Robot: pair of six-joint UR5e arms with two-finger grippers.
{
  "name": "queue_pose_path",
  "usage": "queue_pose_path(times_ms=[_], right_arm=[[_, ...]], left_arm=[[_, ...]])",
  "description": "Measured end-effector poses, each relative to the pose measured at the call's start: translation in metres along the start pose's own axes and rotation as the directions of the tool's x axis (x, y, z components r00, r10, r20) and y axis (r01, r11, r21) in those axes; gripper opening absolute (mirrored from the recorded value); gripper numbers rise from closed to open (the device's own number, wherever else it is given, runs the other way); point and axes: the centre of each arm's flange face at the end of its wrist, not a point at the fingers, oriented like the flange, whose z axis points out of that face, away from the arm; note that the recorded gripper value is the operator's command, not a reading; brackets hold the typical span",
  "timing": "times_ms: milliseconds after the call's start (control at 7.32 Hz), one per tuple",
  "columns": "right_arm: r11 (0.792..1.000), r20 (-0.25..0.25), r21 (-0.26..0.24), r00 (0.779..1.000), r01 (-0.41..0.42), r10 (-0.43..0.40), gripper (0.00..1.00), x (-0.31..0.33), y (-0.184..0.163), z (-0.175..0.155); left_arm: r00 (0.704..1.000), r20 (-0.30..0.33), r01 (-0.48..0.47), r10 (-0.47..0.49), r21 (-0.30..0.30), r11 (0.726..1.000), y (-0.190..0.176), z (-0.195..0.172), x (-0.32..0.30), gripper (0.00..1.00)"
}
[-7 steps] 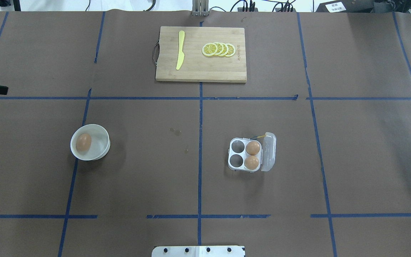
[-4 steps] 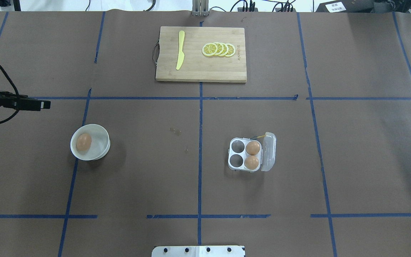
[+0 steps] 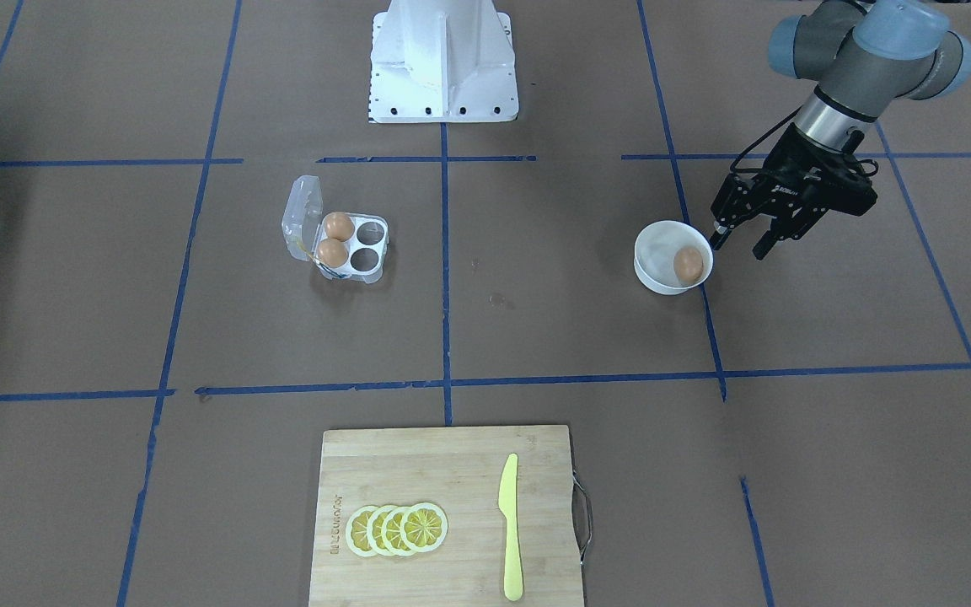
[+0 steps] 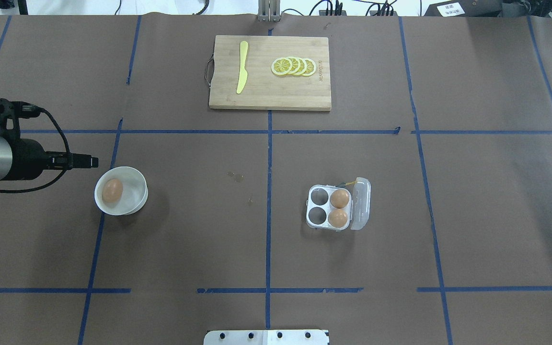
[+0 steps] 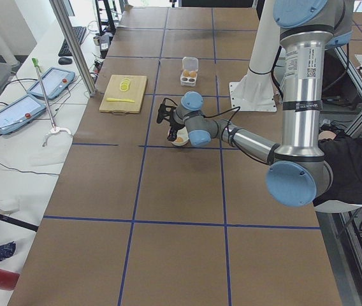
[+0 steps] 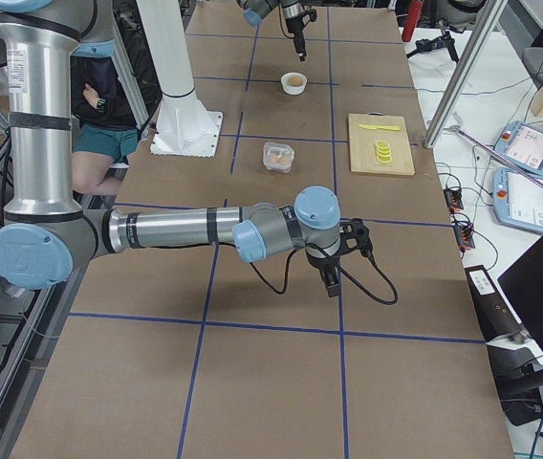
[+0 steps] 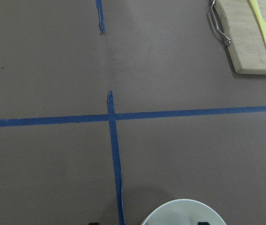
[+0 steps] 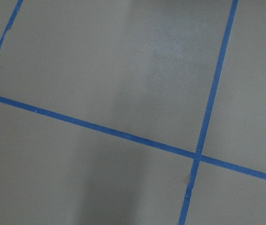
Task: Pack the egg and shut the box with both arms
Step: 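Move the left gripper over the white bowl toward the brown egg, then lower the left gripper into the bowl and grasp the brown egg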
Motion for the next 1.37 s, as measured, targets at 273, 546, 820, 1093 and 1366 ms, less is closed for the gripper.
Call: queue_pose_path(times_ms=[273,546,820,1093,1366], right_arm=[[1.0,0.0,-0.002,1.0,-0.002,0.002,1.0,0.001,0.001,0.001],[1.0,0.0,-0.003,1.0,-0.003,0.003,1.0,0.001,0.002,0.001],[1.0,0.0,-0.004,1.0,-0.003,0.003,1.0,0.002,0.003,0.002],[1.0,-0.001,-0.006,1.0,-0.004,0.004,1.0,0.002,0.003,0.002],[1.0,-0.001,-0.006,1.0,-0.004,0.004,1.0,0.003,0.004,0.003]], left_arm=[[0.999,0.044,-0.001,0.002,-0.02,1.0,0.004,0.024,0.026,0.75],[0.997,0.082,-0.011,0.014,-0.042,0.999,0.01,0.046,0.043,0.75],[0.995,0.096,-0.024,0.029,-0.062,0.998,0.018,0.056,0.043,0.75],[0.994,0.096,-0.04,0.048,-0.083,0.996,0.028,0.062,0.045,0.75],[0.994,0.095,-0.048,0.057,-0.097,0.994,0.035,0.066,0.047,0.75]])
